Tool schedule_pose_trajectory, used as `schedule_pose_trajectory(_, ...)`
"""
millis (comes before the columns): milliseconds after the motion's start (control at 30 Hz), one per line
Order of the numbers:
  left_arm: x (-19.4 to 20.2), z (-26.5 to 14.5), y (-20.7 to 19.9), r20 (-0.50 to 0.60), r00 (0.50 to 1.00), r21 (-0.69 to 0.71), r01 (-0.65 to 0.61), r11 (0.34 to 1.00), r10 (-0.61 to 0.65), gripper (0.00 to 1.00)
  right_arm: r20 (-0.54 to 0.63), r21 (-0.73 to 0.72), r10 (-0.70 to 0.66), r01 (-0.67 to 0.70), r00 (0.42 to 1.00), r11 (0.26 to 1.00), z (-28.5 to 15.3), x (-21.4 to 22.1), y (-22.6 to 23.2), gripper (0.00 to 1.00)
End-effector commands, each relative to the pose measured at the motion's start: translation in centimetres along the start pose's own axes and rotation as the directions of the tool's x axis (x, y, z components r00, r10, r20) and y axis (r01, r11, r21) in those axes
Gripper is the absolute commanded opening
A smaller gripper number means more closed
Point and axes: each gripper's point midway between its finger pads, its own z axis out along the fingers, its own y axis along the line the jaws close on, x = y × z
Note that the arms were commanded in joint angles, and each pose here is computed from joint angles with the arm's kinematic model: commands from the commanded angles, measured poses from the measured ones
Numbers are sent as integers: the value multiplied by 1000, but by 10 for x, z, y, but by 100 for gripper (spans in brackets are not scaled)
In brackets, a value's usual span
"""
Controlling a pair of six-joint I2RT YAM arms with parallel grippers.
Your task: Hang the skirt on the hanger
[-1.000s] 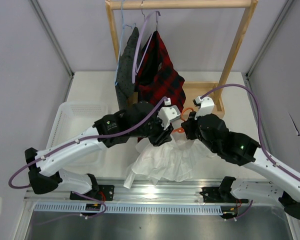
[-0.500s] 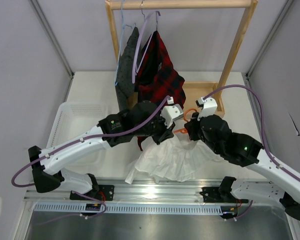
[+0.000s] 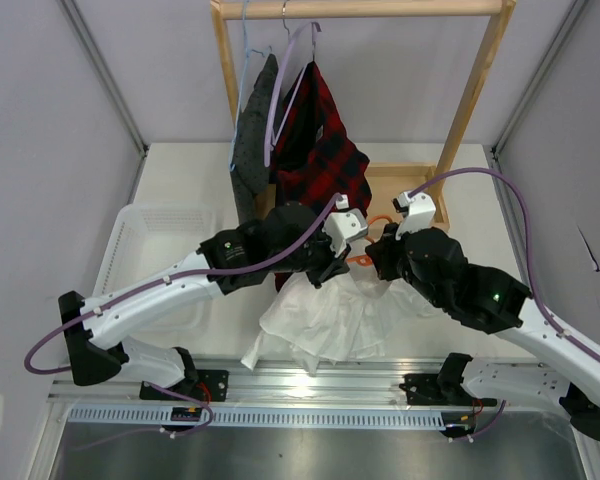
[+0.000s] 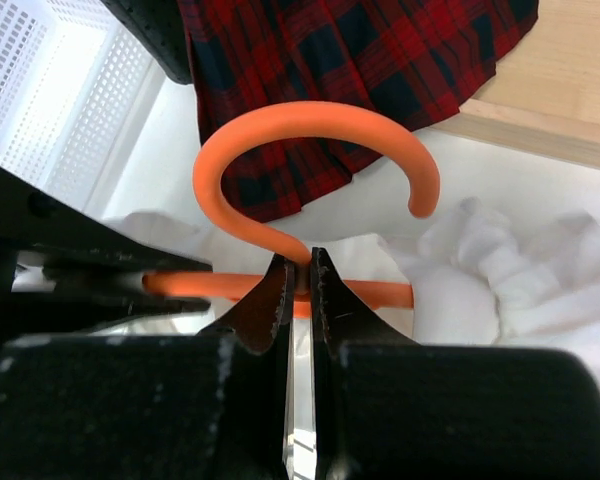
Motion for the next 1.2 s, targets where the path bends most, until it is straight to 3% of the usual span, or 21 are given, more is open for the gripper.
schedule_pose_trajectory(0,-8,-3,-6,44,999,31,-26,999,25,10,125,-85,85,-74,988,994,-14,-45,18,0)
schedule_pose_trajectory(33,-11,-3,-7,59,998,35,-25,999,23,0,122,-83,85,-75,989,994,-13,-44,19,0)
schedule_pose_trajectory(200,-24,-13,-2,143,990,-6,-3,1000,3,0,104,-44,73,-69,992,997,-6,-37,14,2)
schedule_pose_trajectory(233,-28,-16,2,162,987,-32,-1,999,6,0,101,-15,63,-62,993,998,-6,-36,9,8)
schedule_pose_trajectory(267,-26,-17,5,162,987,-46,4,999,4,0,102,2,57,-57,993,998,-6,-36,6,23)
schedule_pose_trajectory(367,-25,-22,15,165,986,-93,41,995,-26,0,124,42,58,-63,991,997,-11,-44,-4,49)
schedule_pose_trajectory(467,-24,-27,23,176,983,-120,72,990,-50,0,143,91,66,-79,988,993,-14,-51,-16,59)
schedule_pose_trajectory(767,-37,-54,32,258,964,-133,106,985,-69,0,148,181,114,-140,982,973,-18,-42,-56,60)
schedule_pose_trajectory(933,-41,-58,28,268,961,-107,97,990,-66,0,76,192,109,-122,991,974,-4,-23,-63,62)
schedule_pose_trajectory(1000,-42,-58,28,267,962,-107,95,990,-63,0,72,201,111,-123,991,972,1,-19,-66,53)
schedule_pose_trajectory(1067,-45,-62,27,277,959,-107,94,990,-61,0,67,216,110,-122,992,969,4,-17,-70,35)
schedule_pose_trajectory(1133,-46,-62,26,281,958,-99,89,991,-58,0,63,224,116,-127,991,966,6,-16,-75,30)
schedule_pose_trajectory(1167,-47,-63,25,283,957,-96,87,992,-56,0,64,226,119,-130,991,965,7,-17,-77,21)
